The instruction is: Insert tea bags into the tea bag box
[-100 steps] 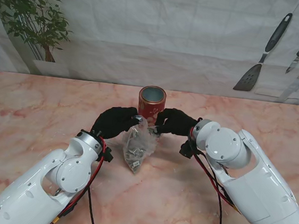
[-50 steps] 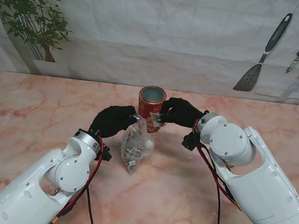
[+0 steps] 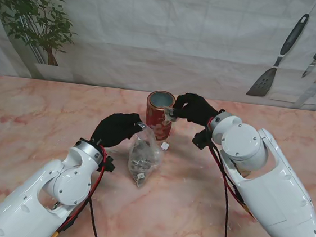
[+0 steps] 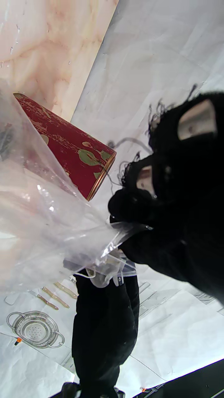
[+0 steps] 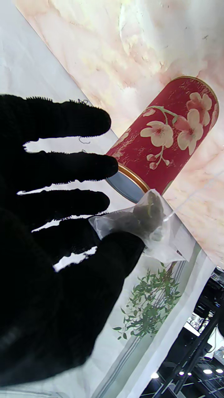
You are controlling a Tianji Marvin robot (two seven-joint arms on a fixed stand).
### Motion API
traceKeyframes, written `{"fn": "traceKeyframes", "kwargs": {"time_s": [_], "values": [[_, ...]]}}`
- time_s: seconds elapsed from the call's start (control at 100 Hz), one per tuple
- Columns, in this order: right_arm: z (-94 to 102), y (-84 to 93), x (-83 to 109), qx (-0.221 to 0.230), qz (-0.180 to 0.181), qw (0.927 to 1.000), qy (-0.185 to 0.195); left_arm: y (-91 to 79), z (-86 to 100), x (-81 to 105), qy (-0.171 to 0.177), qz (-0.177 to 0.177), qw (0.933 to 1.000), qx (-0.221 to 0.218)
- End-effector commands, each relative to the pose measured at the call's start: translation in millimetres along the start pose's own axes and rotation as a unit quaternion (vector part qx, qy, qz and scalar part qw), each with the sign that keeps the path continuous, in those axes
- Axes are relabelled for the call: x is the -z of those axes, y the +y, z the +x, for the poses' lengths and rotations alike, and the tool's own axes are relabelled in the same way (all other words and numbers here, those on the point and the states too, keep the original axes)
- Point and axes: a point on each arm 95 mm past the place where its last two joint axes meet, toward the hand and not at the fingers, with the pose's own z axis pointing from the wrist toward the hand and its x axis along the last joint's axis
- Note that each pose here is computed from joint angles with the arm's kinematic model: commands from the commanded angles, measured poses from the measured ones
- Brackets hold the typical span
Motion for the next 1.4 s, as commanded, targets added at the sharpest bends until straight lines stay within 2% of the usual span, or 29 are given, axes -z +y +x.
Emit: {"fn": "traceKeyframes", "kwargs": {"time_s": [0.0, 0.65, 0.88, 1.39], "values": [[1.8, 3.3, -2.0, -0.006, -0.004, 1.0000, 0.000, 0.4, 1.3, 1.5, 0.002, -0.007, 1.0000, 0.002], [15.9, 38.0, -29.1, -0.061, -0.059, 0.9960, -0.026, 3.8, -4.4, 6.0, 0.000, -0.017, 0.9998, 0.005], [22.4, 50.0, -46.4, -0.085, -0.069, 0.9933, -0.038, 3.9, -7.1, 6.8, -0.002, -0.020, 0.9998, 0.006], [21.6, 62.1, -90.2, -0.153, -0.084, 0.9826, -0.065, 3.7, -17.0, 6.4, -0.011, -0.028, 0.9995, 0.008]]}}
